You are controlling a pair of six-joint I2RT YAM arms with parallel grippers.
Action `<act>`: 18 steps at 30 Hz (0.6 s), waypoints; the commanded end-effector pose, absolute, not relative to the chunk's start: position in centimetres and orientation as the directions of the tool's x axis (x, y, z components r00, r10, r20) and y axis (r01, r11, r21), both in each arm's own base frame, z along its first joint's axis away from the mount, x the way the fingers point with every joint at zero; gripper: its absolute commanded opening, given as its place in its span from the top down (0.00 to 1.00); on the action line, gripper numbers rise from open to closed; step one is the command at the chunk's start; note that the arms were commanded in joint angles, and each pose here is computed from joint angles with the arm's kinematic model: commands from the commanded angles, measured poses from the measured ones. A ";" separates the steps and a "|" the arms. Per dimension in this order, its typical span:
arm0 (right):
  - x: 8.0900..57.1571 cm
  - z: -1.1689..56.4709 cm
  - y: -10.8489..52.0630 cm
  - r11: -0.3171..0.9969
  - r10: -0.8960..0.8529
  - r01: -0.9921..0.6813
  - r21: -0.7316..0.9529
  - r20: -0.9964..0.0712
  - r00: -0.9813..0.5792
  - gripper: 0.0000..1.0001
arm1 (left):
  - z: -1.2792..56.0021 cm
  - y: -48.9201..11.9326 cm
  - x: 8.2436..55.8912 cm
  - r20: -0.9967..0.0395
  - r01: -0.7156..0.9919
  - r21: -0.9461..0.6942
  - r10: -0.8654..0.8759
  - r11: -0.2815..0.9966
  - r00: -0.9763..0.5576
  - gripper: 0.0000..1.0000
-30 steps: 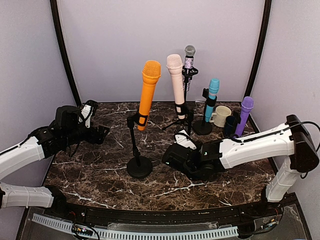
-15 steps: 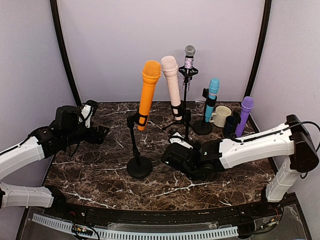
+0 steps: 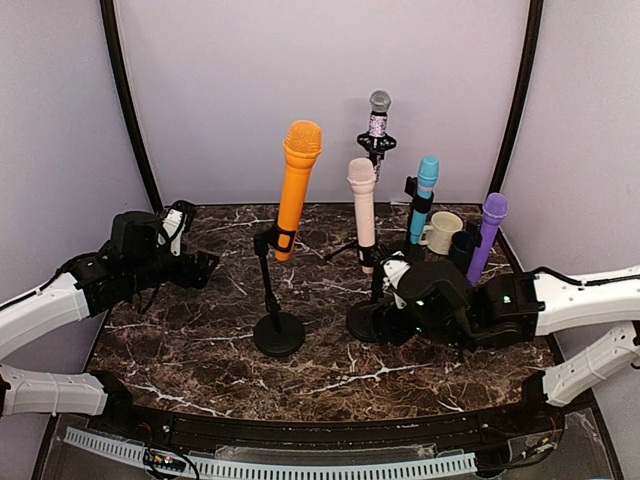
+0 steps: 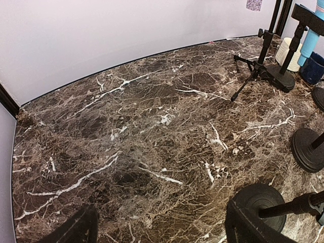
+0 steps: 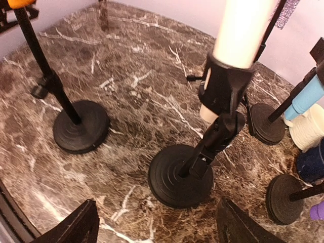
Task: Remove the microphone from the stand
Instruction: Unscrew the knob on the stand of the microphone stand.
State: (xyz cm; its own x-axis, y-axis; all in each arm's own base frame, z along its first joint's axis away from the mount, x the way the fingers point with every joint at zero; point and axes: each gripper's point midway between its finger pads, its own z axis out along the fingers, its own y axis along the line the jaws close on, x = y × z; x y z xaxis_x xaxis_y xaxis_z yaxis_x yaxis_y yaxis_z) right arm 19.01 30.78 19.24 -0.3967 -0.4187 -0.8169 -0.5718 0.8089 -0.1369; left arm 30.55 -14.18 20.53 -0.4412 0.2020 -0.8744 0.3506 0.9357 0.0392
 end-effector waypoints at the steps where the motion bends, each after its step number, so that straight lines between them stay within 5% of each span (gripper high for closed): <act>1: 17.4 20.9 30.4 0.799 -0.225 -0.594 0.093 -0.870 -0.438 0.17 | 21.0 -13.9 30.8 -0.879 0.341 0.040 0.195 0.939 -0.434 0.11; 10: 19.4 22.7 27.5 0.733 0.163 -0.474 0.488 -0.802 -0.574 0.07 | 21.5 -13.8 30.6 -0.890 0.339 0.035 0.183 0.940 -0.418 0.11; 18: 23.9 27.6 28.7 0.742 0.127 -0.495 0.451 -0.820 -0.558 0.05 | 22.7 -14.2 29.8 -0.915 0.377 0.020 0.169 0.926 -0.367 0.12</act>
State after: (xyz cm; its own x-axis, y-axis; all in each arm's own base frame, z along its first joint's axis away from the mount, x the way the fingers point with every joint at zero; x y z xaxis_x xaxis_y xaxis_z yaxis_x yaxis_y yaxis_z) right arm 22.50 26.32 22.21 -0.5955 0.1129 -0.7954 -0.4165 0.8032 0.4259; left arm 30.23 -14.25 21.43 -0.4178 0.1891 -0.8887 0.3606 0.9323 0.0289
